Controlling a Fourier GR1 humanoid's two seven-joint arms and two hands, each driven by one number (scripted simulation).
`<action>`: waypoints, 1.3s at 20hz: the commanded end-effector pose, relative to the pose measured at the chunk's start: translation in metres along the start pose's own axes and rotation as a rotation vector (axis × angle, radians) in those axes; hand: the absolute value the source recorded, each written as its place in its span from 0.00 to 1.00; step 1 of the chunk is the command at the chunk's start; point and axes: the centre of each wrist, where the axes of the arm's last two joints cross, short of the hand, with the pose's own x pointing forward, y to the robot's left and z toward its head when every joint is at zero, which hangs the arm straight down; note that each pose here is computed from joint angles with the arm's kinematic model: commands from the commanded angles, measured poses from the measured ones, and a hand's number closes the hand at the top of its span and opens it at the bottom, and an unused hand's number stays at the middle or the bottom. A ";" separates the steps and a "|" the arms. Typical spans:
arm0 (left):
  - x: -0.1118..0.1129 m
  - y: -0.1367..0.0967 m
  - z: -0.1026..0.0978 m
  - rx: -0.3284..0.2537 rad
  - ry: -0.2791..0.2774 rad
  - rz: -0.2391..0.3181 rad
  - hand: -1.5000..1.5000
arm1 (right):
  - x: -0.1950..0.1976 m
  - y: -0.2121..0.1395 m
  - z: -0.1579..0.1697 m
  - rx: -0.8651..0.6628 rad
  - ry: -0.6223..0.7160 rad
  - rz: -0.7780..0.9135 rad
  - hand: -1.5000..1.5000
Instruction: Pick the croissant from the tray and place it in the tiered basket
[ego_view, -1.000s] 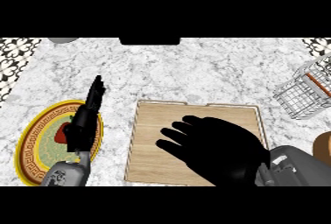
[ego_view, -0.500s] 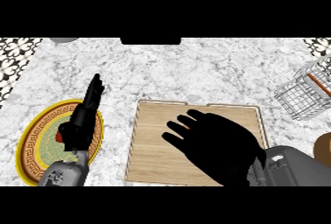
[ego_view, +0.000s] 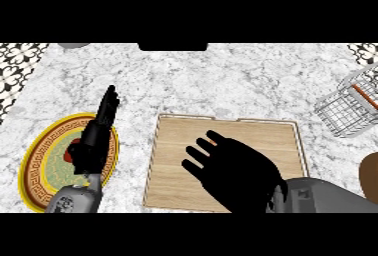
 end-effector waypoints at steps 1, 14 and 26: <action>-0.006 -0.018 0.005 0.004 -0.005 0.001 0.50 | -0.001 0.001 -0.013 -0.043 0.032 0.013 0.00; 0.015 0.004 -0.012 0.008 -0.002 -0.024 0.50 | -0.040 0.027 -0.021 0.022 0.084 -0.059 0.00; -0.008 0.012 -0.008 0.010 0.023 0.006 0.50 | -0.034 0.052 -0.053 0.021 0.025 -0.076 0.00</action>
